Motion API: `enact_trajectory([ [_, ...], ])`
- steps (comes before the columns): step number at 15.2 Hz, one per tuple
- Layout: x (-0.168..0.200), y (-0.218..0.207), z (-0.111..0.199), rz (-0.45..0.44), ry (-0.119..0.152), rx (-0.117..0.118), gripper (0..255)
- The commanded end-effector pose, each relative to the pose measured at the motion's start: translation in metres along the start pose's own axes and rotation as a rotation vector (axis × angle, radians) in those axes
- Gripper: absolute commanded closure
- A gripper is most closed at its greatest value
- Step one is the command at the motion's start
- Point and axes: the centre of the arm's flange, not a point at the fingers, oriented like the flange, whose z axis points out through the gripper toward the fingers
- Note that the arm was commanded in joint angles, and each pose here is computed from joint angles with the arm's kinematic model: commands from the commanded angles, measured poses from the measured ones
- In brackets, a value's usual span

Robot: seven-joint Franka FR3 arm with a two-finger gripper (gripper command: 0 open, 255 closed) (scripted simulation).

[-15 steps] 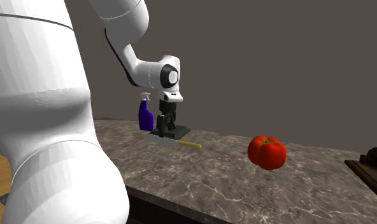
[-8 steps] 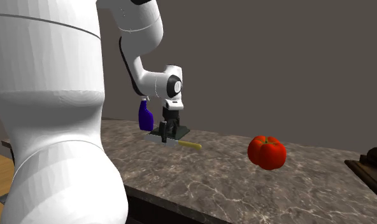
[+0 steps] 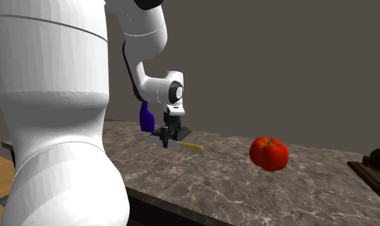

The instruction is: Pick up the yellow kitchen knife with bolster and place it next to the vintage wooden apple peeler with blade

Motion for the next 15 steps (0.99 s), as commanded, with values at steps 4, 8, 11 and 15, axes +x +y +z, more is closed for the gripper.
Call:
enact_trajectory([
  [4, 0.000, 0.000, 0.000, 0.000, 0.000, 0.000, 255],
  [8, 0.000, 0.000, 0.000, 0.000, 0.000, 0.000, 255],
  [11, 0.000, 0.000, 0.000, 0.000, 0.000, 0.000, 255],
  [15, -0.002, 0.000, -0.016, 0.000, 0.000, 0.000, 255],
])
